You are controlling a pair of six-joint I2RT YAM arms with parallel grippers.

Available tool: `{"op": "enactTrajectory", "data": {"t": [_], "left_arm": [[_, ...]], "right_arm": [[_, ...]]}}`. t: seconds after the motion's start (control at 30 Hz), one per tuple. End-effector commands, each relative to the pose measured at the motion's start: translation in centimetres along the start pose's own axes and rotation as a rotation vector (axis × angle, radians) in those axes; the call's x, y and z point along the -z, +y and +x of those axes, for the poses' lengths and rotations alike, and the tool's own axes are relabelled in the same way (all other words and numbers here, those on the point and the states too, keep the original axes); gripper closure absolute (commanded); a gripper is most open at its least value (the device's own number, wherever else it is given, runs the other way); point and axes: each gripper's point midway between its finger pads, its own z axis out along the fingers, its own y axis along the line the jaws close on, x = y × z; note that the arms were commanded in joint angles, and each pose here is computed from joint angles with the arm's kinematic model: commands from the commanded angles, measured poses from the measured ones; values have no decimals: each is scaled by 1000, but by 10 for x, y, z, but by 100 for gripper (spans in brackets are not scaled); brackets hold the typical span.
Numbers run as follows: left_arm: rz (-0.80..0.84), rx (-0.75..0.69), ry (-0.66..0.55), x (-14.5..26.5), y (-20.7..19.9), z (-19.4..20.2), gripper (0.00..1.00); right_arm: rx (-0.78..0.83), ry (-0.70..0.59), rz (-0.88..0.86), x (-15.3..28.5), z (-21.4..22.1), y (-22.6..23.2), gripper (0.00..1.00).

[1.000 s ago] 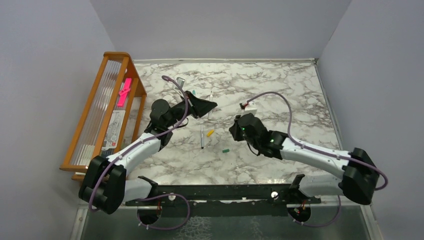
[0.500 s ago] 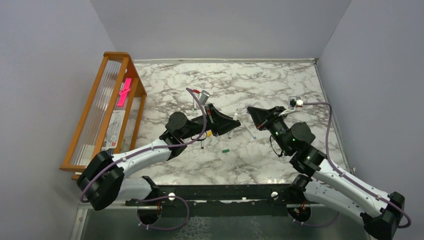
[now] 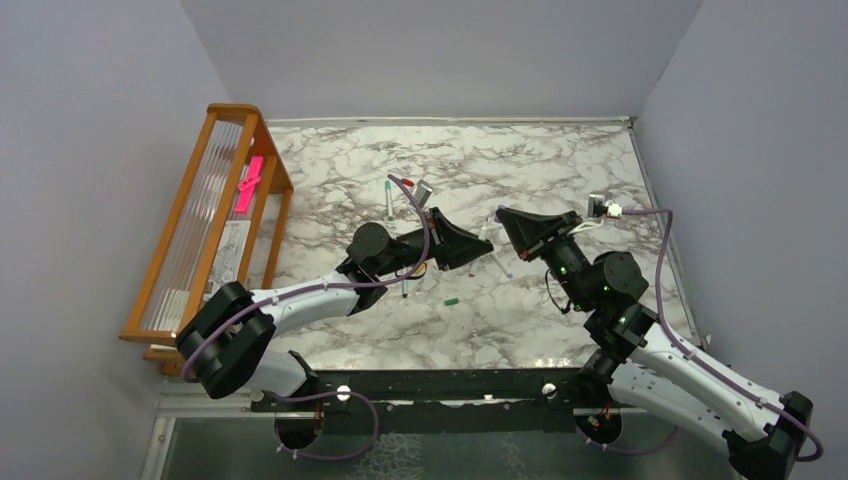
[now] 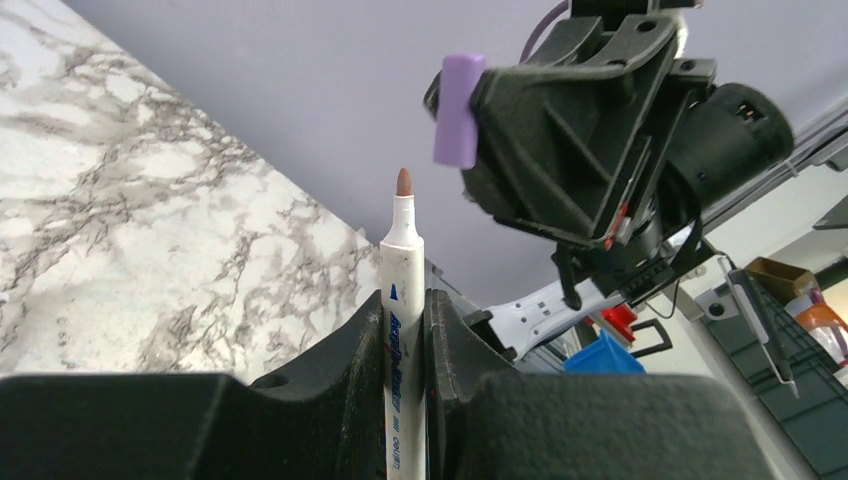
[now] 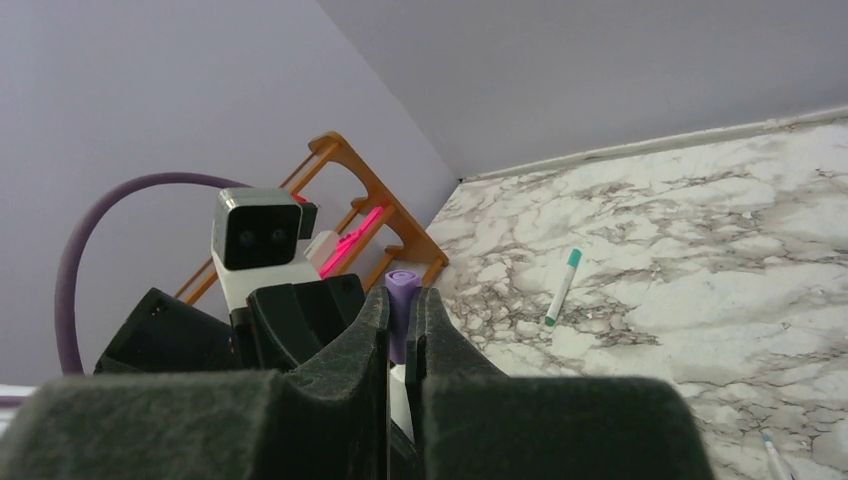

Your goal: Insert the pens into the pen caps

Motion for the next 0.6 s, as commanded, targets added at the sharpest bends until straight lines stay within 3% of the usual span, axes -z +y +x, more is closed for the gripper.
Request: {"op": "enactTrajectory", "data": {"t": [0.0, 0.57], "left_arm": [[110, -37, -38, -8, -31, -20, 100], [109, -31, 7, -6, -26, -6, 100]], "right_arm": [[24, -2, -52, 0, -1, 9, 99], [35, -24, -72, -9, -8, 16, 99]]}}
